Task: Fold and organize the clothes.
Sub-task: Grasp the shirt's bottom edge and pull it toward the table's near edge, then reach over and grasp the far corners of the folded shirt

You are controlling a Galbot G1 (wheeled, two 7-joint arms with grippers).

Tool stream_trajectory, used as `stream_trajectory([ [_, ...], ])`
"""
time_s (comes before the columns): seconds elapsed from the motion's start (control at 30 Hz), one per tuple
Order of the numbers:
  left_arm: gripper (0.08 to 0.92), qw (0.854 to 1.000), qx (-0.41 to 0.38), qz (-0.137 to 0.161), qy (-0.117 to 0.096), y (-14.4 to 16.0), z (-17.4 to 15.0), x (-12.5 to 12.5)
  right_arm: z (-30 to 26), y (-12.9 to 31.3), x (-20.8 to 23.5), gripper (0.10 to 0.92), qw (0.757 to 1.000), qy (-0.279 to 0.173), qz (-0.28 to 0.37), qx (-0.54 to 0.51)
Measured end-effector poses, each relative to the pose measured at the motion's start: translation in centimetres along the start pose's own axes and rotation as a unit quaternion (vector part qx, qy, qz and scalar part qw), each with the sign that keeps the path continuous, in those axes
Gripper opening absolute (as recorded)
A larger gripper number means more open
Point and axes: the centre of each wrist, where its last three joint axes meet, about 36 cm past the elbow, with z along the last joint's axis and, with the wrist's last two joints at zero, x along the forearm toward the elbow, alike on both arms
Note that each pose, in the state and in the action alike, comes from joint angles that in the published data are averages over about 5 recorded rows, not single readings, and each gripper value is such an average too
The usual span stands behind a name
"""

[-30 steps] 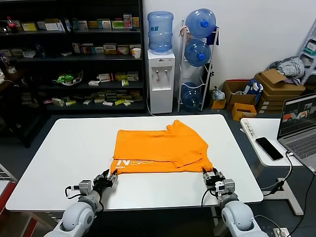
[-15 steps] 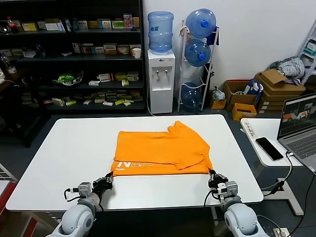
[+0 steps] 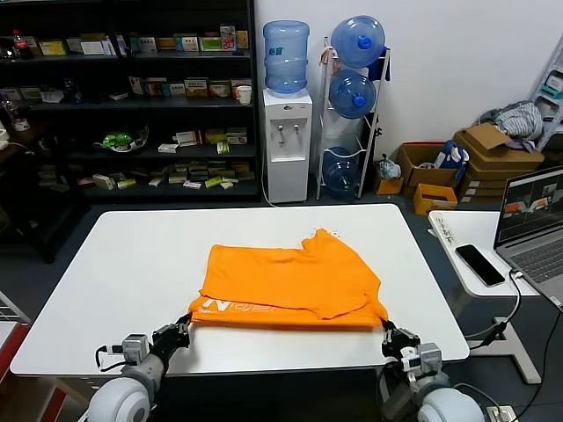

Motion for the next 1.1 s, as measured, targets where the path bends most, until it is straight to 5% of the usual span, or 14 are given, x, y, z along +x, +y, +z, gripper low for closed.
stream_trajectory([
  [0.27,0.114,0.999,-0.01,0.004,0.035,-0.7,1.6,3.9,0.4,0.0,3.1,0.226,1.0,0.024,0.003,0.005],
  [0.63,0.417,1.0,-0.023,0.0,0.021,-0.2,-1.5,5.2,-4.6,-2.0,2.3,0.529,1.0,-0.026,0.002,-0.002],
  [0.9,0.651,0.999,-0.023,0.007,-0.038,1.7,-5.7,1.1,-9.0,-3.3,-4.9,0.76,0.997,-0.073,0.007,-0.027],
  [1.1,0.8,0.998,-0.011,0.018,-0.062,2.7,-7.8,-5.0,-11.9,-2.6,-12.7,0.821,0.996,-0.073,0.001,-0.048],
])
